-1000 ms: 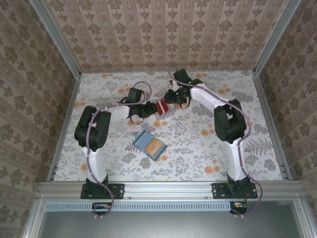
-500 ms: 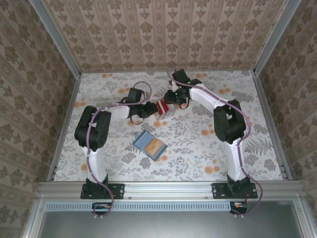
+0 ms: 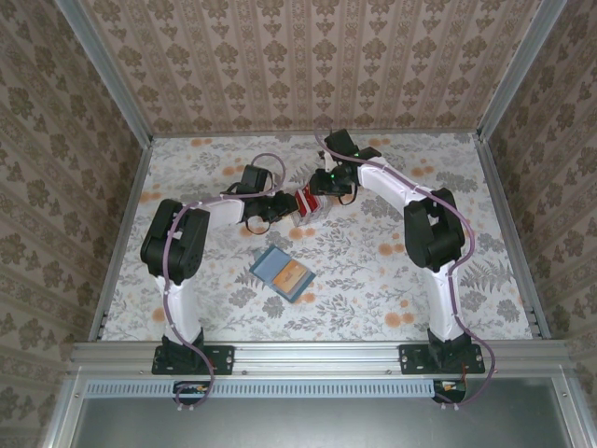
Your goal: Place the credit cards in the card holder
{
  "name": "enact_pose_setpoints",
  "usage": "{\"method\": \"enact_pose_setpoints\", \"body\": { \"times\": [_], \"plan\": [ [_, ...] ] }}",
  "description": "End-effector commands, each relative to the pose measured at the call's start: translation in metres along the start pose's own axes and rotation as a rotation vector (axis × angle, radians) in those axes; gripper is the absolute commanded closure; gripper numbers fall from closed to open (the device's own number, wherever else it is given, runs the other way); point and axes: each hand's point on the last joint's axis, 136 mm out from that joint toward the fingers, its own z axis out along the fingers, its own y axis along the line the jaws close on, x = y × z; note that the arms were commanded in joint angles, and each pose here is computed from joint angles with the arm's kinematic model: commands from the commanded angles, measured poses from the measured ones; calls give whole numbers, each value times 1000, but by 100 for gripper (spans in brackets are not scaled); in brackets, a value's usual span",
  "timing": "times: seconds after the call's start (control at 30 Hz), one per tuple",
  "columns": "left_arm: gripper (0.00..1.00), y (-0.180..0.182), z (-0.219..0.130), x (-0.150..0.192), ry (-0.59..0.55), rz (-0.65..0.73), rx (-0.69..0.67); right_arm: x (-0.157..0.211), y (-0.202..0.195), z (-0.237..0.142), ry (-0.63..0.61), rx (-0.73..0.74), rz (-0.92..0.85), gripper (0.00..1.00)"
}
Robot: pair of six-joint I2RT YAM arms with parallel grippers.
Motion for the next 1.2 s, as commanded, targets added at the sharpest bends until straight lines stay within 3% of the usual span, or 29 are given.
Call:
{"method": "enact_pose_setpoints", "body": {
  "times": [0.0,0.2,0.53,0.93,1.03,1.17],
  "plan": [
    [74,-8,7,1,19,0,25,-6,26,-24,-25,-60,-34,61],
    [74,-9,8,1,20,0,28,-7,22,-24,-26,-46,-35,63],
    [74,-11,8,-2,18,2,29,-12,16,-31,-40,-30,-30,77],
    [74,-8,9,0,18,-2,24,-15,17,-38,-55,-35,-30,84],
    [74,-8,9,0,20,-4,27,-15,17,-40,-56,-38,-29,83],
    [74,-9,9,0,19,-3,29,-16,17,-42,-59,-44,-25,75]
  ]
}}
